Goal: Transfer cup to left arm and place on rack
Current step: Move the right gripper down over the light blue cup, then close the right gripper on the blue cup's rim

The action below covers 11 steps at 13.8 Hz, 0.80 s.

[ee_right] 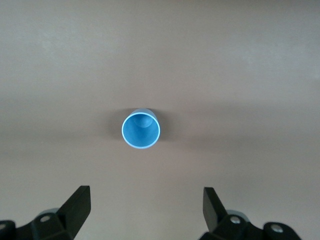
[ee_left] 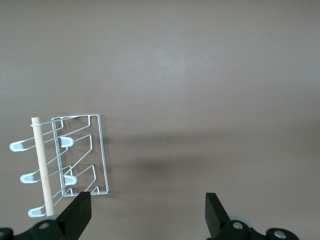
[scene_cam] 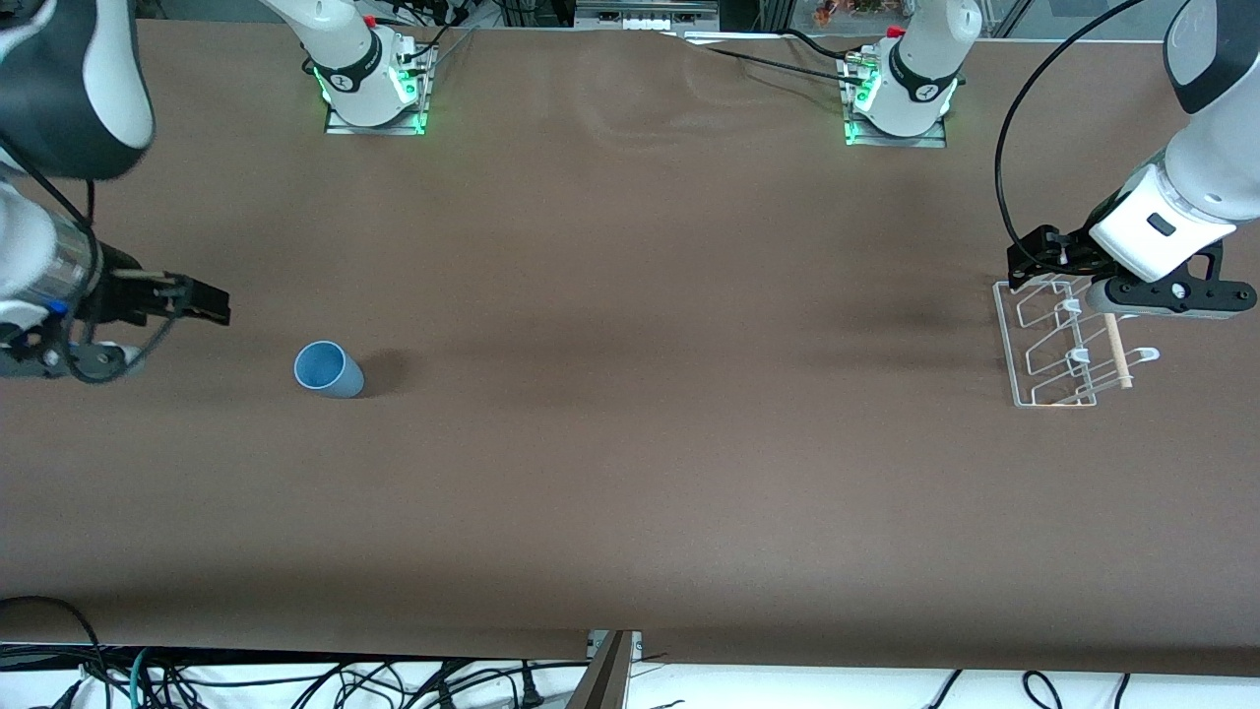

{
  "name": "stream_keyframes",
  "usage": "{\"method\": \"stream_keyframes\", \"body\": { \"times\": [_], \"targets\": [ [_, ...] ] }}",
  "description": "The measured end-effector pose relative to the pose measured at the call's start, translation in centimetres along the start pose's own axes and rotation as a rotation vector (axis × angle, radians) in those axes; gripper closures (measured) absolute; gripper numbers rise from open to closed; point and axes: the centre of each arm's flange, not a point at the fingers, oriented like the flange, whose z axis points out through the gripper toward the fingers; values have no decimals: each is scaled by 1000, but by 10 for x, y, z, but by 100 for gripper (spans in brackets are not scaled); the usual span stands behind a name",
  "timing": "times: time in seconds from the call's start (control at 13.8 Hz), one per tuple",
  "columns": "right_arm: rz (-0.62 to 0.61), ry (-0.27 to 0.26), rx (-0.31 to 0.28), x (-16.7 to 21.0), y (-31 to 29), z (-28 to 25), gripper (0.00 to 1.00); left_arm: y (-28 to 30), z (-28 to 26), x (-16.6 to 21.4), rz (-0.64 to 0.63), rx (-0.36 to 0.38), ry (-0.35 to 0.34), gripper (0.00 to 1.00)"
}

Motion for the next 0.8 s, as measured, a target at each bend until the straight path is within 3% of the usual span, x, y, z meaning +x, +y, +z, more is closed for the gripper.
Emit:
{"method": "stream_keyframes", "body": {
  "times": [0.22,0.8],
  "targets": [
    [-2,-58,-6,27,-2,60,0,0,0,0,0,0,0,0],
    [0,-101,-11,61,-2,181,0,0,0,0,0,0,0,0]
  ]
}}
